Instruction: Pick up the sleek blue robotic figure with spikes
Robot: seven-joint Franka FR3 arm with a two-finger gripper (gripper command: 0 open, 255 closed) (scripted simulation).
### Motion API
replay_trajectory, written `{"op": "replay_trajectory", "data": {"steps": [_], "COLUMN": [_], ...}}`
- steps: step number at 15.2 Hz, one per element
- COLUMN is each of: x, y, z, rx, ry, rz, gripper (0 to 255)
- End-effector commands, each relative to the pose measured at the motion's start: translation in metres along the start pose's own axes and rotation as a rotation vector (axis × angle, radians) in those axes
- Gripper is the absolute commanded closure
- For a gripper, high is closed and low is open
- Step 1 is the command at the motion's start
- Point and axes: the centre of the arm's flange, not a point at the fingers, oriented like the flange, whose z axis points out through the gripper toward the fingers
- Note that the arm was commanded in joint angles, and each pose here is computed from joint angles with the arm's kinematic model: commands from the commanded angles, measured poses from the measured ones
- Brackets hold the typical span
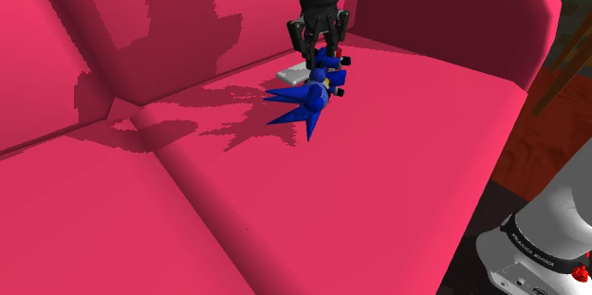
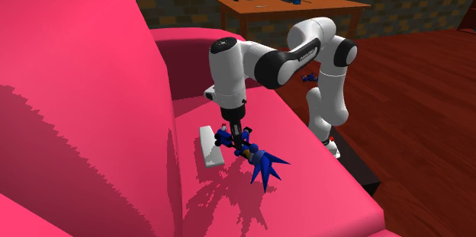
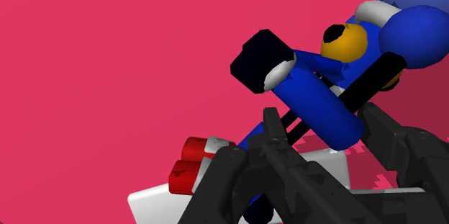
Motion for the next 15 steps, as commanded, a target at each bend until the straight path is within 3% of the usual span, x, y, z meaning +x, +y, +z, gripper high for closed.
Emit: {"op": "replay_trajectory", "data": {"steps": [1,15], "x": [0.0,-0.008], "y": [0.0,0.003], "z": [-0.005,-0.078], "rx": [0.0,0.0], "ry": [-0.001,-0.001], "rz": [-0.001,-0.001], "gripper": [255,255]}}
